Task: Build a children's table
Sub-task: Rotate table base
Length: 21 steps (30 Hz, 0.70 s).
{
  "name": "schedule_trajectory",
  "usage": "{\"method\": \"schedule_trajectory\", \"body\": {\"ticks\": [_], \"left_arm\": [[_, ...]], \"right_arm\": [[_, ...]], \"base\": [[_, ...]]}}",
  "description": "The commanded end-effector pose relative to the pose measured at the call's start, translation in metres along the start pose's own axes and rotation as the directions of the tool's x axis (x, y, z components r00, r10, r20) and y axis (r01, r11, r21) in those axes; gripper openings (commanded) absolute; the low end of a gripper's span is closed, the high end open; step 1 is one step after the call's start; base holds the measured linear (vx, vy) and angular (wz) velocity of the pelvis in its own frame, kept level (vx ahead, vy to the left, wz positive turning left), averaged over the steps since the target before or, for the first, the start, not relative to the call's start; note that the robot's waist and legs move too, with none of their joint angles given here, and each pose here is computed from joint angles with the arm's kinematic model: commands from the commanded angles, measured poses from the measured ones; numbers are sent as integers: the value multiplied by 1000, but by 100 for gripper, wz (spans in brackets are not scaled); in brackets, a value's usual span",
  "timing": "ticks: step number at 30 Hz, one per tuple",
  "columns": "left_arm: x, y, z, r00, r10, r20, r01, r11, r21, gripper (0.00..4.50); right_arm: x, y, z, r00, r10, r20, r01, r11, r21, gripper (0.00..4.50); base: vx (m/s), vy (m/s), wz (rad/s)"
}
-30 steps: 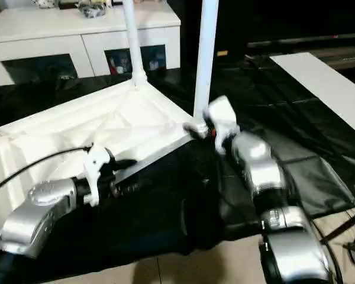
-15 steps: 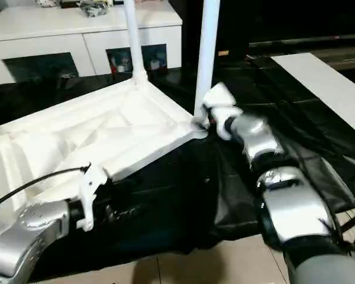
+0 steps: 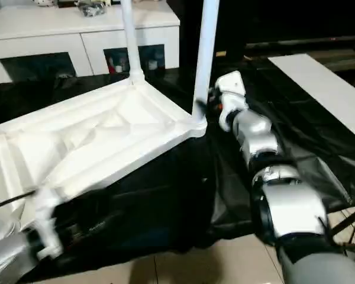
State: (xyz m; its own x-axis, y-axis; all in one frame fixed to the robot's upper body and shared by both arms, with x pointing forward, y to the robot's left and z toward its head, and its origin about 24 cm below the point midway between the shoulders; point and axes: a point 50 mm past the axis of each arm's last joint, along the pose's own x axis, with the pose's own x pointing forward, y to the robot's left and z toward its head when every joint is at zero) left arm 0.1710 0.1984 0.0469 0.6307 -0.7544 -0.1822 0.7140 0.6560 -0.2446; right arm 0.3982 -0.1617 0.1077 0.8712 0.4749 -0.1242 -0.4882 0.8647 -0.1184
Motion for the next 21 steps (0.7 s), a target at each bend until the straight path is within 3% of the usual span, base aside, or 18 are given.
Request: {"method": "schedule_trajectory", "body": {"ticks": [1,9,10,11,14,21], "left_arm": [[-21,3,-4,998,-46,-38,44,998,-50,446],[-42,9,-7,992,-67,-106,58,995,-85,446],[-49,12,-7,991,-67,-119,55,994,-97,446],[-71,16,-6,982,-60,-179,36,990,-134,446],[-88,18,-6,974,-47,-223,12,987,-158,446],[-150,36,-2,949,126,-288,-180,969,-168,446]], "right_arm": [[-2,14,-2,989,128,74,-130,991,12,359],[-14,39,-25,955,290,70,-288,957,-27,359],[-17,45,-32,944,323,67,-322,946,-29,359],[-25,57,-45,931,361,51,-360,932,-31,359],[-29,61,-52,930,365,40,-364,931,-26,359],[-36,64,-55,935,354,36,-354,935,-6,359]], "base": [[0,0,0],[0,0,0],[0,0,0],[0,0,0],[0,0,0],[0,0,0]]}}
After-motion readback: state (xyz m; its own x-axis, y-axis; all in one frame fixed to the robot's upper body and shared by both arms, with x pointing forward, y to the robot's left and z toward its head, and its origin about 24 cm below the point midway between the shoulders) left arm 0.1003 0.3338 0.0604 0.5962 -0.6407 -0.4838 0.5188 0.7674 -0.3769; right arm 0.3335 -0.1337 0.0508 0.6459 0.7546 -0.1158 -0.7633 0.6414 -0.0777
